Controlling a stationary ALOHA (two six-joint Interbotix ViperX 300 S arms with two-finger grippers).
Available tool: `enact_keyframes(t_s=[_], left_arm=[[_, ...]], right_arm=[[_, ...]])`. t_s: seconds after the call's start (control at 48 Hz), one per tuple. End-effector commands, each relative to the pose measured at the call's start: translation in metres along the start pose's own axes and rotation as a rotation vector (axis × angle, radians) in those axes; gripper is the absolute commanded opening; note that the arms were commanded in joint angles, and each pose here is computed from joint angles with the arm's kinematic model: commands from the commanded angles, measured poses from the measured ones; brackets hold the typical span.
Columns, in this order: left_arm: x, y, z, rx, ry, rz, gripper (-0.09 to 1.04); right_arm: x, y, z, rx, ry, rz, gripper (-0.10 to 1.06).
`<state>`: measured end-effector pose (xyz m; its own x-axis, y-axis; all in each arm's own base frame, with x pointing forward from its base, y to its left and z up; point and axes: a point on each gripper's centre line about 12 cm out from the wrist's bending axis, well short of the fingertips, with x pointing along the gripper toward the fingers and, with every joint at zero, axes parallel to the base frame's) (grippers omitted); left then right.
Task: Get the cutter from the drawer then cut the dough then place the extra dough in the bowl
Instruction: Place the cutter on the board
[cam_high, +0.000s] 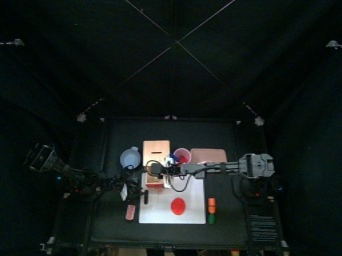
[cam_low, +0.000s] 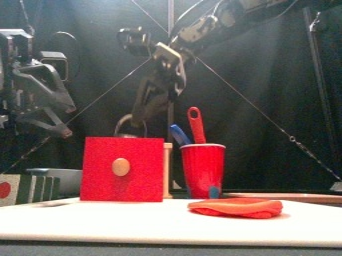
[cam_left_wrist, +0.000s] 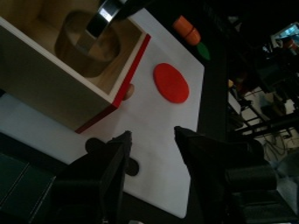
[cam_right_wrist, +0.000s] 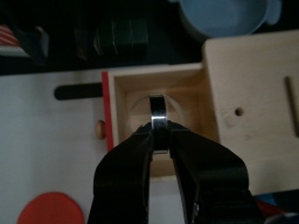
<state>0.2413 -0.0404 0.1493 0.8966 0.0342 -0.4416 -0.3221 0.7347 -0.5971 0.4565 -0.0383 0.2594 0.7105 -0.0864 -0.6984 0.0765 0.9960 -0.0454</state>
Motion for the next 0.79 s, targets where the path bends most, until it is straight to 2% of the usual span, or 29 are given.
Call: enact_keyframes(t_s=[0.021, 0.146, 0.292, 0.417, 0.604, 0.792], left_arm=[[0.000, -0.003, 0.008, -0.012, -0.031, -0.009, 0.82], [-0.002, -0.004, 0.012, -0.022, -0.047, -0.015, 0.82], [-0.006, -0.004, 0.024, -0.042, -0.092, -0.027, 0.82], [-0.012, -0.003, 0.039, -0.063, -0.165, -0.036, 0.82], [-0.018, 0.004, 0.059, -0.100, -0.260, -0.024, 0.82], [-0.019, 0.015, 0.076, -0.142, -0.332, 0.019, 0.82]], right_arm=[[-0.054, 0.005, 0.004, 0.001, -0.066, 0.011, 0.55], [-0.078, 0.022, -0.028, 0.004, -0.030, 0.057, 0.55], [-0.079, 0.033, -0.081, 0.019, 0.070, 0.094, 0.55], [-0.069, 0.035, -0.120, 0.068, 0.139, 0.108, 0.55], [-0.057, 0.033, -0.147, 0.111, 0.137, 0.096, 0.55], [-0.046, 0.020, -0.163, 0.155, 0.133, 0.058, 0.55]])
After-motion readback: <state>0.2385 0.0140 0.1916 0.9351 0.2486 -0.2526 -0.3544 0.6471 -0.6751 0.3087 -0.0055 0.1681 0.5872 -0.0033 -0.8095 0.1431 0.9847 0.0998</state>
